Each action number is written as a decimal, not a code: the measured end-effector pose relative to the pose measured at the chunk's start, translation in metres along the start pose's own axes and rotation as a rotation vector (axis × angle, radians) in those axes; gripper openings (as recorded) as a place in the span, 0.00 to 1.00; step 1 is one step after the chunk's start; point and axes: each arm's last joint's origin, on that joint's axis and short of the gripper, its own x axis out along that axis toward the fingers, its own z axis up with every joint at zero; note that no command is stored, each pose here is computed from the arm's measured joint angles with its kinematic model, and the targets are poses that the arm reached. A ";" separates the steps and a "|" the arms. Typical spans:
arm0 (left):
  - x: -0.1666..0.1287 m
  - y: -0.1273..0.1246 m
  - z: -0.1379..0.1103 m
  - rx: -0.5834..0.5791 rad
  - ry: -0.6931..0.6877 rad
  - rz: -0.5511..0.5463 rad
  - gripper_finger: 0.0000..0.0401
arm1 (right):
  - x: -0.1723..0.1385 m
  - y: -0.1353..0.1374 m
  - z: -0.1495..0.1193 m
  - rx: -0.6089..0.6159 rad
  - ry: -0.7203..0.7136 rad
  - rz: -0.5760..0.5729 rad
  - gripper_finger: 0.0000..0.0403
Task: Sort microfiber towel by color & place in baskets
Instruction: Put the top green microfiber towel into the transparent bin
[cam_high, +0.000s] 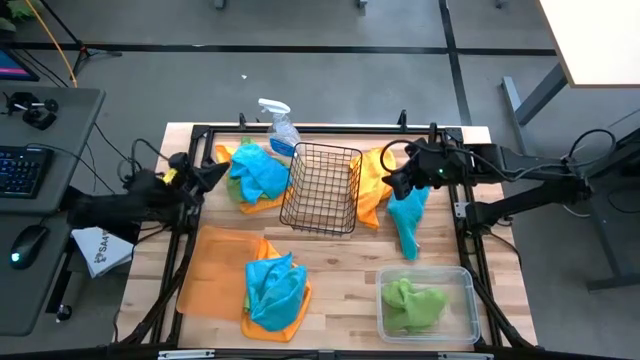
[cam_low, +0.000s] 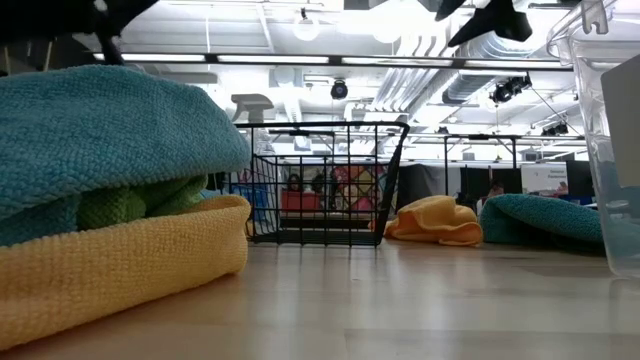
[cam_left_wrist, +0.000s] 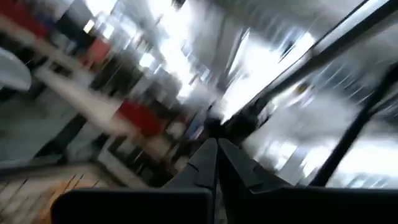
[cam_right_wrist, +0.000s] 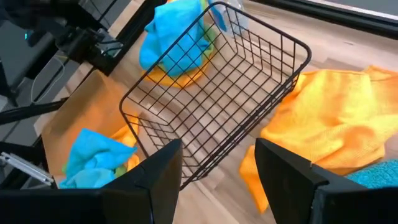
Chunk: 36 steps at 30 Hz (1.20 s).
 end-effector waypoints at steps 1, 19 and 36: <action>0.007 -0.006 0.006 0.030 0.063 0.042 0.00 | 0.000 -0.001 0.001 -0.001 -0.003 -0.003 0.48; 0.006 0.044 -0.021 -0.034 0.903 1.266 0.37 | 0.001 -0.005 0.005 -0.076 -0.013 -0.022 0.48; 0.007 0.096 -0.067 -0.070 0.827 1.290 0.53 | 0.001 -0.006 0.004 -0.151 0.004 -0.028 0.48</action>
